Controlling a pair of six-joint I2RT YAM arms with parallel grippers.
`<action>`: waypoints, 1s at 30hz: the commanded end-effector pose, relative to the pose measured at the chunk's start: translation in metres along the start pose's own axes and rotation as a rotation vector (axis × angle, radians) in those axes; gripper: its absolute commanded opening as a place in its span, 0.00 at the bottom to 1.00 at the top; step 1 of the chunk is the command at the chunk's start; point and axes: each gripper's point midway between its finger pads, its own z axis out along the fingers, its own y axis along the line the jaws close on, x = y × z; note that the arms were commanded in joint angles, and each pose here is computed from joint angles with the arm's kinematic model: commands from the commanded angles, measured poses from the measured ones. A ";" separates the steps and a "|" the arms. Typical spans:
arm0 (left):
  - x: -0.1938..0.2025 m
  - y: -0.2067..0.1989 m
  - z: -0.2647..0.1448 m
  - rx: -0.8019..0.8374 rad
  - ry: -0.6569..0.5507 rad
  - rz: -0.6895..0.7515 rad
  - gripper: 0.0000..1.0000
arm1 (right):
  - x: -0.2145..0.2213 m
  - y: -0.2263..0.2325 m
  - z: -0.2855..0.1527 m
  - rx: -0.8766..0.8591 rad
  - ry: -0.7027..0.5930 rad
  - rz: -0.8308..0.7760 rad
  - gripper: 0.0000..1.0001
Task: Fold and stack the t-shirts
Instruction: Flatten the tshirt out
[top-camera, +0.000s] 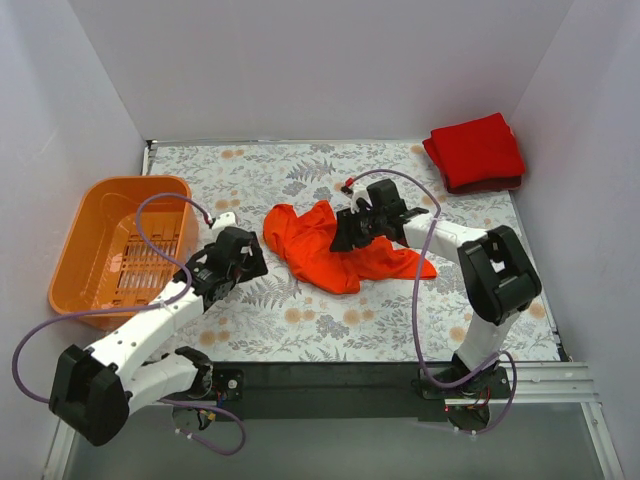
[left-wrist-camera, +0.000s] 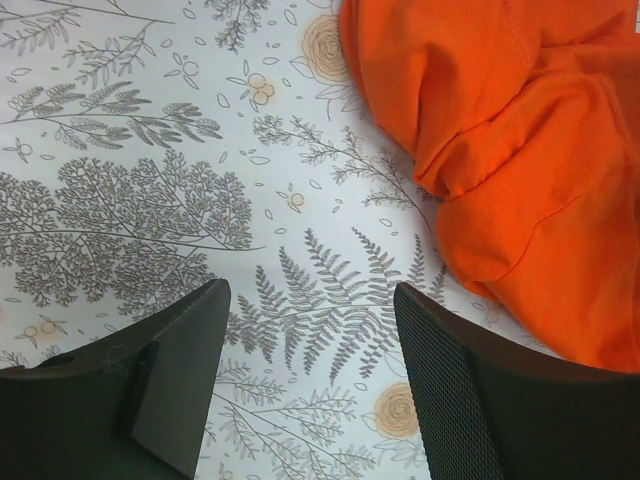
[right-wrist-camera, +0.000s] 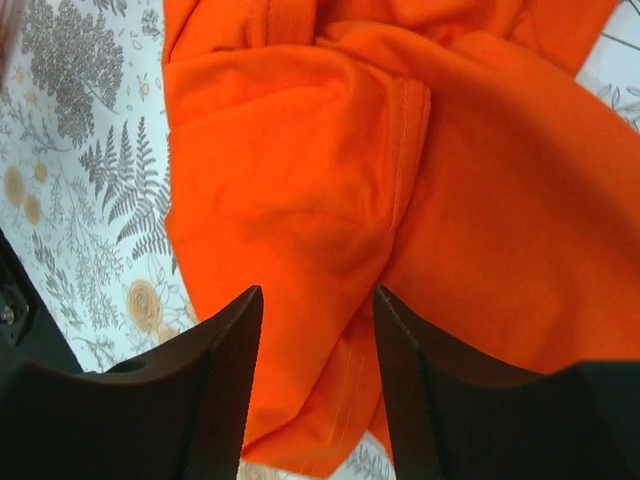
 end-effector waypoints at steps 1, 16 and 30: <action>-0.018 0.009 -0.002 0.010 -0.135 0.029 0.65 | -0.029 0.006 0.015 -0.049 -0.056 -0.036 0.53; -0.032 0.013 -0.006 0.006 -0.221 0.019 0.63 | -0.032 -0.004 0.054 -0.064 -0.016 0.000 0.36; -0.051 0.049 -0.018 -0.153 -0.303 -0.153 0.62 | 0.007 0.173 0.055 -0.304 0.065 -0.160 0.06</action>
